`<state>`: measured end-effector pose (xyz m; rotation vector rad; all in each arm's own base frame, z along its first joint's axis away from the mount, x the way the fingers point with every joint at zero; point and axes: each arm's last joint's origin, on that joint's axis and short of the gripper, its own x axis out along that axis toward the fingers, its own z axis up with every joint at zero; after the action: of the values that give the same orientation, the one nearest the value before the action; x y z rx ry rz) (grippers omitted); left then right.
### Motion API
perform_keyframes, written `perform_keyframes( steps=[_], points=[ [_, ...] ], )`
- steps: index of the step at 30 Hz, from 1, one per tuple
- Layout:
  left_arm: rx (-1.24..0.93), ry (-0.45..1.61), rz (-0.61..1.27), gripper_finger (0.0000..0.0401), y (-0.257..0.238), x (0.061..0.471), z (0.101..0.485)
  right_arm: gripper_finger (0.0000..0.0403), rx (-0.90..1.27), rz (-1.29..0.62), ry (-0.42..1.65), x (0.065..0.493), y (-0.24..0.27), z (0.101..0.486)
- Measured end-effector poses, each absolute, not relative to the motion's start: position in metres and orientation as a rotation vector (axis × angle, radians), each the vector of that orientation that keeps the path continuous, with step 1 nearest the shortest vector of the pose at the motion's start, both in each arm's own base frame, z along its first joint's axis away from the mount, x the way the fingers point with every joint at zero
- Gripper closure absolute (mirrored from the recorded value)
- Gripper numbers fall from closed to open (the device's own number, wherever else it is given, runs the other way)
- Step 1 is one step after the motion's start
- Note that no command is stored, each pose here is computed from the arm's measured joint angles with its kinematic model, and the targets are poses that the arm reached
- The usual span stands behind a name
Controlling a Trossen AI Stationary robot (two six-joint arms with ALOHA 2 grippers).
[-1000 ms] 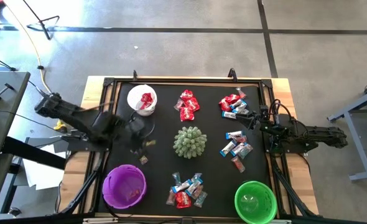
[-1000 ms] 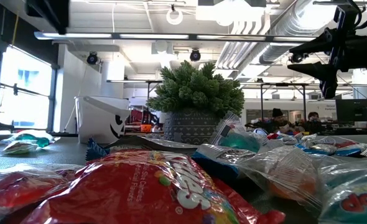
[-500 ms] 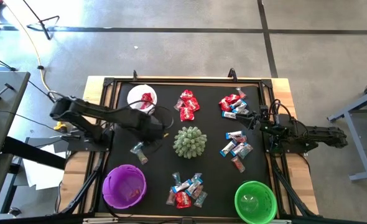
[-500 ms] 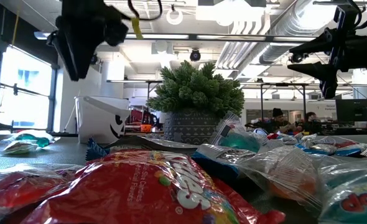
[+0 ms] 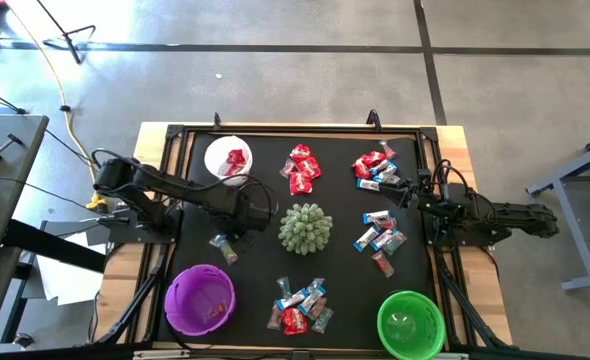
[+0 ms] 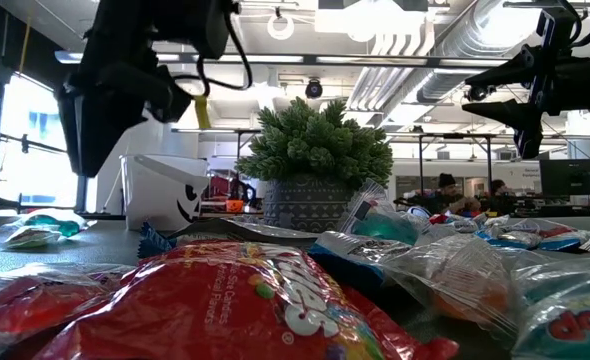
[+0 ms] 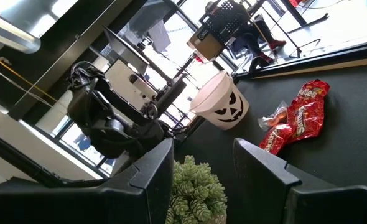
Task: Organize candy in baskets
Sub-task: Put the blue gummy into the purple bucket
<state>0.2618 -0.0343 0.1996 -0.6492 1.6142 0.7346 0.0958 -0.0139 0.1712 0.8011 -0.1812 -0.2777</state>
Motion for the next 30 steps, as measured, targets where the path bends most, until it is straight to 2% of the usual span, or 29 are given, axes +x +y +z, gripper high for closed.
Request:
perform_keyframes(
  steps=[13,22,30],
  points=[
    [-0.722,1.606,0.857,0.0251,-0.032,0.245,0.164,0.024,0.801,-0.278,-0.181,0.096,-0.014,0.171],
    [-0.749,1.56,0.837,0.0253,-0.032,0.239,0.144,0.024,0.801,-0.278,-0.181,0.096,-0.014,0.171],
    [-0.733,1.553,0.851,0.0298,-0.032,0.238,0.142,0.024,0.801,-0.278,-0.181,0.096,-0.014,0.171]
  ],
)
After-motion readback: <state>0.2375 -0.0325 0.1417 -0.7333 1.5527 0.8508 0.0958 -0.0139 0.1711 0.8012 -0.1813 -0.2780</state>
